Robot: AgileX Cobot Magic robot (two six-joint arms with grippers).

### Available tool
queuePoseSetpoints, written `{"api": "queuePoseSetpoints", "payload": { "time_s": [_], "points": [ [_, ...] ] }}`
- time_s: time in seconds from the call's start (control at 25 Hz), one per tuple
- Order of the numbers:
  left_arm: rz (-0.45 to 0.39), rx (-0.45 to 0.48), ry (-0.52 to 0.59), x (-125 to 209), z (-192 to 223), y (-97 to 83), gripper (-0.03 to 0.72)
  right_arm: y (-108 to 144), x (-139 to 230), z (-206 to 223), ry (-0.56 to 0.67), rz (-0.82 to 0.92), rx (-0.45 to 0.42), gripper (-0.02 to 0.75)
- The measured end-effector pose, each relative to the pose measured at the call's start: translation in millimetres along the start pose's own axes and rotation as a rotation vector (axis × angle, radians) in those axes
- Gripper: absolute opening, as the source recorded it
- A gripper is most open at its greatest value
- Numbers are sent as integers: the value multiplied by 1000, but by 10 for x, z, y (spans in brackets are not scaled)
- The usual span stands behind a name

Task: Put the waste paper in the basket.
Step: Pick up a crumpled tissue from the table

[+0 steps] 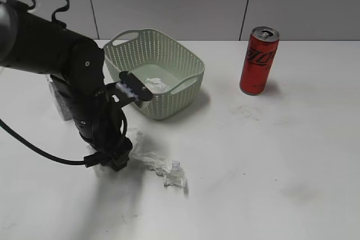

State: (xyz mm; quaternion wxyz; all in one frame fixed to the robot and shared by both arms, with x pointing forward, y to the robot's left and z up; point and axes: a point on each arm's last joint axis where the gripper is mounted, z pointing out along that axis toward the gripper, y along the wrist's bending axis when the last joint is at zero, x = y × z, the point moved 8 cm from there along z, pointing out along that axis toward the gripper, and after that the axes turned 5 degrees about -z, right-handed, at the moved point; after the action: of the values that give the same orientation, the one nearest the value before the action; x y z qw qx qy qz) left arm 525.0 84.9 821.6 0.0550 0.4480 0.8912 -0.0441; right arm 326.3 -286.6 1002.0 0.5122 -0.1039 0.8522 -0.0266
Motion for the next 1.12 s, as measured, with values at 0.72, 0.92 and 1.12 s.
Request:
{"api": "queuePoseSetpoints", "payload": {
  "time_s": [0.72, 0.92, 1.12],
  "points": [
    [17, 13, 73, 118, 18, -17, 30, 0, 0, 0, 0, 2, 0, 552],
    [27, -30, -23, 20, -347, 29, 28, 0, 0, 0, 0, 2, 0, 552],
    [48, -152, -308, -296, -985, 137, 27, 0, 0, 0, 0, 3, 0, 552]
  ]
}}
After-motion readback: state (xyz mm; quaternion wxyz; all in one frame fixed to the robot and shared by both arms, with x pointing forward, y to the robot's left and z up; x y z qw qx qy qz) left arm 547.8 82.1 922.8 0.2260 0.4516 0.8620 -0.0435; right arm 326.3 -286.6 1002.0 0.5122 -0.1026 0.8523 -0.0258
